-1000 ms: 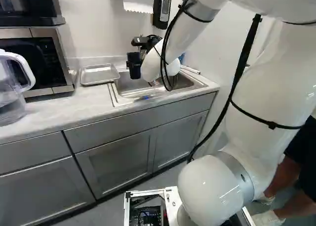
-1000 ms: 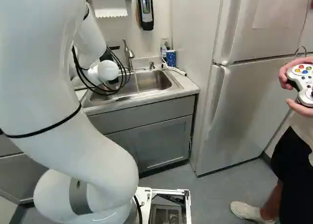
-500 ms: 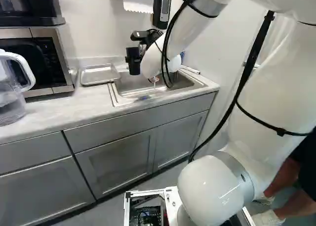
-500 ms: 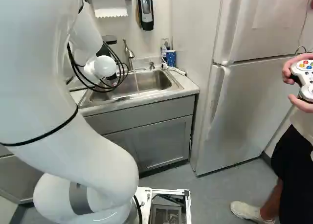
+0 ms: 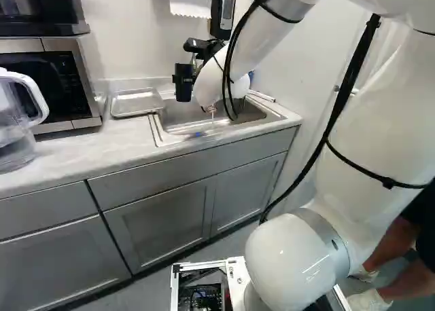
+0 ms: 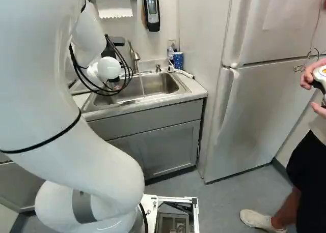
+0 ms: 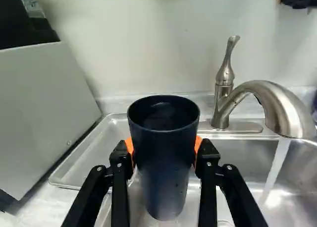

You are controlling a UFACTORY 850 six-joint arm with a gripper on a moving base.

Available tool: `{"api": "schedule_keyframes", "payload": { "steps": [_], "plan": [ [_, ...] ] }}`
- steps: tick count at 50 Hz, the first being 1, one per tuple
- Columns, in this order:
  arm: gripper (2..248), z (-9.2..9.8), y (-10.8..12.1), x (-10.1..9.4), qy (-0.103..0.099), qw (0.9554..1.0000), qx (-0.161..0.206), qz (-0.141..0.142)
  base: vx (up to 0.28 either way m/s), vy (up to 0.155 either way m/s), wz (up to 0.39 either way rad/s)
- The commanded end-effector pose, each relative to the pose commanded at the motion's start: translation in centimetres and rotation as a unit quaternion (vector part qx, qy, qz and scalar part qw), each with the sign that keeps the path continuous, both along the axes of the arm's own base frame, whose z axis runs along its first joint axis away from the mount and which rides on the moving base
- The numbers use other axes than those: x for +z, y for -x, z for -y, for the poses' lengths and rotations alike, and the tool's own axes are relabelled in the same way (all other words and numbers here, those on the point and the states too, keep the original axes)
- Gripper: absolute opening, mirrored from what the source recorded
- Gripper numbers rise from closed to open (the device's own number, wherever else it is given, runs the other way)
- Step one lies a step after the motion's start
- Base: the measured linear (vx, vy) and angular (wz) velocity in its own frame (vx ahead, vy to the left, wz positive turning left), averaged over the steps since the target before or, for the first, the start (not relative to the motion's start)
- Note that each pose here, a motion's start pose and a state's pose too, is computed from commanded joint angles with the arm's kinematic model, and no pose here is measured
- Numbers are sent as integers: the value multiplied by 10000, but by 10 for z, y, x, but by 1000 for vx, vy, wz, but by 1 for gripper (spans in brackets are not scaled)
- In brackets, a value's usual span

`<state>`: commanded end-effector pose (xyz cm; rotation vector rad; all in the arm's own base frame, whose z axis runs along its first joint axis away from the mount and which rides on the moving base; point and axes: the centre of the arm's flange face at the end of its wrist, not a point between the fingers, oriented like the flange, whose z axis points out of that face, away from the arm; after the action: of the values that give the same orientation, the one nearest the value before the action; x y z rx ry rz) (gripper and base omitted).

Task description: Rinse the cup and place it in the tray

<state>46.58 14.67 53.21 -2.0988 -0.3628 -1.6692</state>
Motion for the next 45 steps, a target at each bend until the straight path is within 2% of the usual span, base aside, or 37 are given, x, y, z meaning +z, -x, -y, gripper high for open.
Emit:
{"api": "schedule_keyframes", "payload": {
  "steps": [11,22,34,45],
  "plan": [
    [125,0,0,0,-494,9983,-105,-280,0,0,0],
    [125,0,0,0,-987,9933,-209,-559,0,0,0],
    [125,0,0,0,-1521,9841,-322,-862,0,0,0],
    [125,0,0,0,-2006,9721,-425,-1137,0,0,0]
  ]
}}
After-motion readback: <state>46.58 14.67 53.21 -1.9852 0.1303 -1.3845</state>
